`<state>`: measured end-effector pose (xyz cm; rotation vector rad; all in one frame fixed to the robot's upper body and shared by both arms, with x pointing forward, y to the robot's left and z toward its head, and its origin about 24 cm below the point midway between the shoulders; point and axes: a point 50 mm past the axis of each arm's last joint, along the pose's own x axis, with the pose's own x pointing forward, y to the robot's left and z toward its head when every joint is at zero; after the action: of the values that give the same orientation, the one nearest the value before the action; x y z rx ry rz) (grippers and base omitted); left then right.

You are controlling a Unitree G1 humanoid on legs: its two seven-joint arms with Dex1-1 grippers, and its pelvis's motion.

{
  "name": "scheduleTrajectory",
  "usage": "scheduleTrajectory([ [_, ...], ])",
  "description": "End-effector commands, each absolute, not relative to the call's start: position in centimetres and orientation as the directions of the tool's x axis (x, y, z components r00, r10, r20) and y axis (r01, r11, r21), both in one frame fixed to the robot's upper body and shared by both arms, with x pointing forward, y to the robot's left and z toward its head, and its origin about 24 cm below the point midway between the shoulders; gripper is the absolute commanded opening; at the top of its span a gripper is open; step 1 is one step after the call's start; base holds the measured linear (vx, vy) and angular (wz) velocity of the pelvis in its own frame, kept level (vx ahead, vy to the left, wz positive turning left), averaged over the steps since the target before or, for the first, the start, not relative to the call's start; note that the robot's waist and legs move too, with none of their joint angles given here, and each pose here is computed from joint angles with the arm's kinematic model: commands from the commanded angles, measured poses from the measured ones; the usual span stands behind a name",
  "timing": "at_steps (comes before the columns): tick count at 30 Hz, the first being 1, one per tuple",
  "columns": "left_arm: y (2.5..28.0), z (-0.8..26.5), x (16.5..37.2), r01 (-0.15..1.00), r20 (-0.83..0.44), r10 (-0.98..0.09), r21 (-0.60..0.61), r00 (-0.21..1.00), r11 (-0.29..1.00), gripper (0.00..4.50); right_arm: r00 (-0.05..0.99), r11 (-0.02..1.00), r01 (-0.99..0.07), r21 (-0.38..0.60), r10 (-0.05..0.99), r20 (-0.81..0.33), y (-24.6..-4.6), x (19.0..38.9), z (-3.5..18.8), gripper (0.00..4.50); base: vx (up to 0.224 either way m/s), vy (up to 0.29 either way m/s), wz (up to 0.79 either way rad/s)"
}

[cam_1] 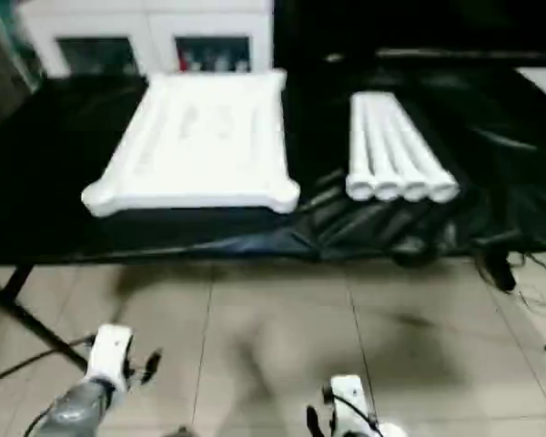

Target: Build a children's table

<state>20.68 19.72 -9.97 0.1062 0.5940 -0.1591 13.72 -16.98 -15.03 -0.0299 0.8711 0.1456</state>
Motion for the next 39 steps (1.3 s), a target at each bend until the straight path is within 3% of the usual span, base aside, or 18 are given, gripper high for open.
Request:
scheduleTrajectory([
  [1,19.7,-9.1,19.8,0.222,-0.494,-0.160,0.069,0.855,0.973,4.50,0.664,0.981,-0.187,0.054,0.167,-0.729,-16.7,13.4,-14.8,4.46,0.000,0.000,0.00],
  [3,19.7,-7.9,19.3,0.255,-0.429,-0.197,0.080,0.881,0.964,4.50,0.695,0.978,-0.198,0.066,0.187,-0.694,-16.6,13.6,-14.5,4.46,0.000,0.000,0.00],
  [4,19.8,-6.6,18.8,0.289,-0.367,-0.233,0.104,0.901,0.952,4.50,0.820,0.969,-0.237,0.074,0.240,-0.519,-16.3,18.0,-11.8,4.46,0.000,0.000,0.00],
  [5,19.8,-5.7,18.4,0.304,-0.336,-0.255,0.098,0.906,0.948,4.50,0.878,0.962,-0.264,0.064,0.268,-0.396,-16.5,20.3,-9.1,4.46,0.000,0.000,0.00],
  [6,19.9,-5.1,18.1,0.308,-0.317,-0.264,0.095,0.911,0.947,4.50,0.907,0.957,-0.286,0.047,0.286,-0.308,-16.7,21.4,-6.6,4.46,0.000,0.000,0.00],
  [7,20.0,-4.3,17.8,0.312,-0.292,-0.274,0.091,0.916,0.946,4.50,0.920,0.952,-0.302,0.044,0.303,-0.248,-16.7,21.6,-4.5,4.46,-0.024,0.051,-0.07],
  [8,20.0,-4.3,17.8,0.312,-0.292,-0.274,0.091,0.916,0.946,4.50,0.920,0.952,-0.302,0.044,0.303,-0.248,-16.7,21.6,-4.5,4.46,-0.024,0.051,-0.07],
  [10,20.7,-2.1,17.1,0.310,-0.214,-0.285,0.093,0.934,0.946,4.50,0.940,0.951,-0.309,0.031,0.310,-0.140,-17.1,21.6,-1.1,4.46,0.000,0.000,0.00],
  [13,21.4,-0.2,17.1,0.302,-0.158,-0.283,0.114,0.946,0.946,4.50,0.951,0.954,-0.299,0.020,0.299,-0.072,-17.6,22.0,1.3,4.46,0.000,0.000,0.00],
  [16,23.1,2.4,18.1,0.234,-0.092,-0.221,0.159,0.971,0.959,4.50,0.952,0.952,-0.306,0.001,0.306,0.013,-17.8,22.7,4.3,4.46,0.000,0.000,0.00],
  [17,23.1,2.4,18.1,0.234,-0.092,-0.221,0.159,0.971,0.959,4.50,0.952,0.952,-0.306,0.001,0.306,0.013,-17.8,22.7,4.3,4.46,0.000,0.000,0.00],
  [20,24.3,5.8,20.7,0.168,0.009,-0.172,0.182,0.985,0.969,4.50,0.952,0.954,-0.298,-0.001,0.298,0.064,-17.6,23.5,8.1,4.46,0.000,0.000,0.00],
  [24,23.2,8.6,23.3,0.158,0.117,-0.171,0.112,0.978,0.981,4.50,0.970,0.971,-0.235,-0.038,0.237,0.060,-17.6,25.1,8.9,4.46,0.000,0.000,0.00],
  [26,22.5,9.7,24.8,0.081,0.154,-0.096,0.099,0.983,0.992,4.50,0.982,0.981,-0.171,-0.089,0.177,0.064,-17.6,26.1,9.1,4.46,0.000,0.000,0.00],
  [29,21.3,9.7,25.8,0.063,0.128,-0.066,0.027,0.990,0.998,4.50,0.993,0.982,-0.107,-0.158,0.114,0.037,-17.4,27.1,8.9,4.46,0.000,0.000,0.00],
  [30,20.3,9.5,26.2,0.066,0.113,-0.065,-0.009,0.992,0.998,4.50,0.991,0.989,-0.132,-0.067,0.133,-0.002,-16.8,27.6,8.6,4.46,0.000,0.000,0.00],
  [32,19.5,9.2,26.5,0.045,0.093,-0.050,0.057,0.994,0.997,4.50,0.987,0.986,-0.162,-0.036,0.161,-0.024,-15.9,28.1,8.5,4.46,0.000,0.000,0.00],
  [39,18.2,9.4,27.5,0.031,0.075,-0.041,0.134,0.996,0.991,4.50,0.984,0.982,-0.174,-0.067,0.171,-0.053,-14.9,29.3,8.4,4.46,-0.003,-0.041,0.27],
])
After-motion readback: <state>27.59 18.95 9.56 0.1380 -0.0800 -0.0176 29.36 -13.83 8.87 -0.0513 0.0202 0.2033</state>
